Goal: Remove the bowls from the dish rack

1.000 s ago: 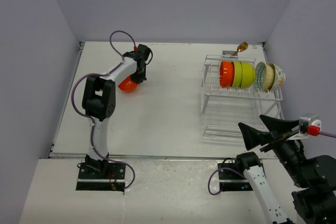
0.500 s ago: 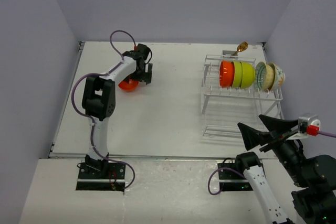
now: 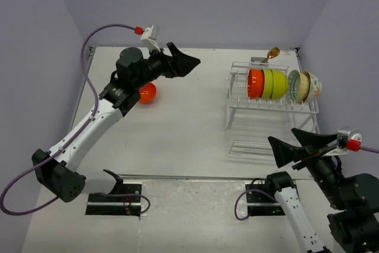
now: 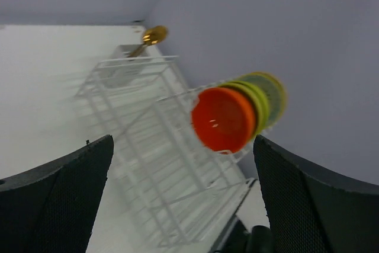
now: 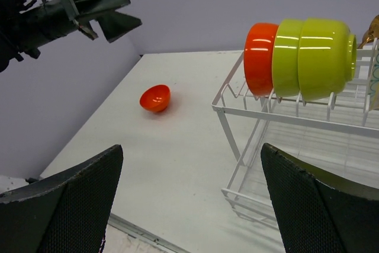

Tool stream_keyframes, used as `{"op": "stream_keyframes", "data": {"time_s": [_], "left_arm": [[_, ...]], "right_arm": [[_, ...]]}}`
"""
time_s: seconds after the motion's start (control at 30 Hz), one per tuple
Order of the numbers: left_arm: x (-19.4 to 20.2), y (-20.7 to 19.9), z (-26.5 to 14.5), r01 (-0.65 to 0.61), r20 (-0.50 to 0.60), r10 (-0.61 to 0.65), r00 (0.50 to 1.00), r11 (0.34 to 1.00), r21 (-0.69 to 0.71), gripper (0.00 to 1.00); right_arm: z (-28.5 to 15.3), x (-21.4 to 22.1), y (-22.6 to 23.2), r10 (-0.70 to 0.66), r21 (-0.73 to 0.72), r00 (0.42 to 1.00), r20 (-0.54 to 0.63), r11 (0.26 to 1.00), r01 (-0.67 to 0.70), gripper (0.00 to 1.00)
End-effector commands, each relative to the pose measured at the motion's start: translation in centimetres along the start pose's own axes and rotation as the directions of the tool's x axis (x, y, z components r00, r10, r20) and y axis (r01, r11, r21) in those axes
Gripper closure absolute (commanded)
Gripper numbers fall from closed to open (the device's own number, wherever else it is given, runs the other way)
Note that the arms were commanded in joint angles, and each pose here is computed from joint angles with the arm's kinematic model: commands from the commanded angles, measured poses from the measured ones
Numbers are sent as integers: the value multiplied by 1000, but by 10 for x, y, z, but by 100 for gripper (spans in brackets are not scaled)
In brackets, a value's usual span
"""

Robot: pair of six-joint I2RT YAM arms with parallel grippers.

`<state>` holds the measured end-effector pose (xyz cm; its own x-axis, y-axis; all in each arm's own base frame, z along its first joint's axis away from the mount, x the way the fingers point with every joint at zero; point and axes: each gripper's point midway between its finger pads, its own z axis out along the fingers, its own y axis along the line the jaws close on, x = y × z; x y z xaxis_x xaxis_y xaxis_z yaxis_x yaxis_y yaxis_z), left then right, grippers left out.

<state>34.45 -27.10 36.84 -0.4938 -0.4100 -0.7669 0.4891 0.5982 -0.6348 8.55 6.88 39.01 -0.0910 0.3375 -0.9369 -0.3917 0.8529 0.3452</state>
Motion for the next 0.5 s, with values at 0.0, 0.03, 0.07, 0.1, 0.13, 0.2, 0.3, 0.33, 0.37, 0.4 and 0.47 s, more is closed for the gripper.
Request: {"op": "stream_keyframes", "data": {"time_s": [0.0, 0.03, 0.07, 0.1, 0.13, 0.2, 0.3, 0.33, 0.37, 0.4, 0.47], "left_arm": [[43, -75, 38, 124, -136, -89, 987, 952, 281, 0], [56, -101, 49, 156, -192, -91, 977, 922, 354, 1], [62, -113, 52, 173, -219, -90, 972, 901, 398, 2], [61, -130, 54, 191, -231, -94, 968, 875, 444, 3], [75, -143, 61, 231, -273, -105, 956, 843, 485, 5], [85, -155, 70, 253, -301, -106, 948, 824, 508, 9], [91, -176, 85, 277, -318, -111, 942, 791, 546, 15], [100, -172, 93, 297, -339, -123, 933, 795, 529, 17], [102, -171, 97, 302, -342, -130, 931, 799, 519, 22], [103, -170, 100, 307, -342, -138, 930, 803, 510, 24], [107, -167, 105, 310, -339, -147, 929, 809, 499, 28]], "right_arm": [[-1, -14, 3, 29, -5, 998, 60, 1000, -28, 1], [-2, -14, 0, 38, 16, 997, 61, 999, -39, 1], [-1, -13, -2, 41, 31, 998, 57, 999, -42, 1], [-1, -14, -5, 43, 48, 997, 57, 998, -46, 1], [-2, -12, -9, 45, 72, 998, 51, 996, -49, 1], [-6, -18, -16, 35, 120, 997, 74, 992, -44, 1], [-14, -24, -18, 11, 136, 995, 97, 990, -24, 1], [-16, -24, -18, 7, 137, 995, 95, 990, -20, 1], [-19, -26, -16, 0, 131, 995, 101, 991, -13, 1], [-21, -27, -15, -4, 130, 995, 102, 992, -10, 1], [-23, -27, -13, -15, 123, 995, 96, 992, 3, 1]]}}
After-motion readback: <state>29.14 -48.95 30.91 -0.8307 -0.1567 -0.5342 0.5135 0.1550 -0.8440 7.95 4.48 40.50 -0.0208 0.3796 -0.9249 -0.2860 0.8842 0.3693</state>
